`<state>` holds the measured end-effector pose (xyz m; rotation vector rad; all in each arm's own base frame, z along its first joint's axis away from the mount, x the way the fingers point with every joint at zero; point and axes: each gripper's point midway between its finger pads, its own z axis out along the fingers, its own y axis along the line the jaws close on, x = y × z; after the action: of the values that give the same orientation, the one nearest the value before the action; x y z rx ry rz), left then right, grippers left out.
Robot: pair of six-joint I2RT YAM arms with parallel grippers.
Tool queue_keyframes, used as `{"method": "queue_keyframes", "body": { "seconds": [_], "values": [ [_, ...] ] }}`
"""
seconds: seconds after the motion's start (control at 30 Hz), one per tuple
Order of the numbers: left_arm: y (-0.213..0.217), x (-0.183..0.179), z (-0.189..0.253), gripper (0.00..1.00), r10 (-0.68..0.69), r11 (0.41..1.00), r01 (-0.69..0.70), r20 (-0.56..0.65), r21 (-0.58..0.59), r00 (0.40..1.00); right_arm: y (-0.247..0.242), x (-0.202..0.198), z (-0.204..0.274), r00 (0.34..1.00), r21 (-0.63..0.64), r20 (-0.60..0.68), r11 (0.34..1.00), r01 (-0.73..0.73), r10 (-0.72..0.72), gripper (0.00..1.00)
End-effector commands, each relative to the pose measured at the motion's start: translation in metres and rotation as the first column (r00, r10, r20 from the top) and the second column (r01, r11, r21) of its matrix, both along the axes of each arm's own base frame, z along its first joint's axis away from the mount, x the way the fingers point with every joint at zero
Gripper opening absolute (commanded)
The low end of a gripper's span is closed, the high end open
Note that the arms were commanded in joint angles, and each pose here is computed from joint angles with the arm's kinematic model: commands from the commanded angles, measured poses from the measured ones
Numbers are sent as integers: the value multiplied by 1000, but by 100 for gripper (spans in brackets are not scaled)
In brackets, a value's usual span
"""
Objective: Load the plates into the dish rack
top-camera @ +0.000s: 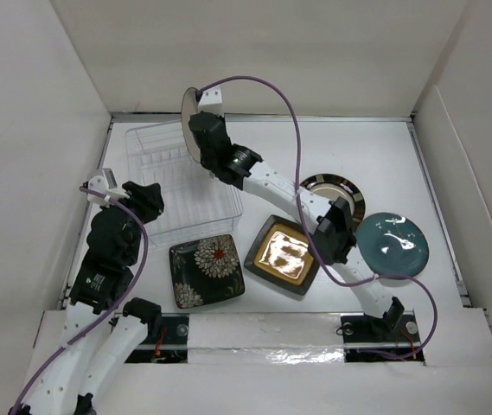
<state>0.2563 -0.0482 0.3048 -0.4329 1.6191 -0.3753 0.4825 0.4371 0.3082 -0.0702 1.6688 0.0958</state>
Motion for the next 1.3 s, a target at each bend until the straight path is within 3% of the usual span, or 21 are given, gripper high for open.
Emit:
{"method": "queue_keyframes", "body": {
  "seconds": [0.0, 0.27, 0.53, 0.93, 1.27],
  "values": [
    [9, -6, 26, 35, 53, 997, -50, 58, -55, 997, -25, -7, 100, 974, 244, 182, 966, 89, -136, 0],
    [11, -6, 22, 36, 68, 996, -65, 50, -63, 996, -33, -3, 90, 950, 195, 204, 961, 196, -235, 0],
    [11, -5, 23, 38, 71, 996, -68, 49, -60, 996, -22, 6, 60, 953, 132, 202, 971, 201, -225, 0],
    [7, -3, 19, 38, 53, 997, -51, 40, -49, 998, 6, 9, -2, 975, 26, 148, 986, 165, -167, 0],
    [5, 1, 15, 39, 44, 998, -43, 24, -40, 999, 58, -5, -60, 998, 55, 58, 998, -10, 7, 0]
  ]
}}
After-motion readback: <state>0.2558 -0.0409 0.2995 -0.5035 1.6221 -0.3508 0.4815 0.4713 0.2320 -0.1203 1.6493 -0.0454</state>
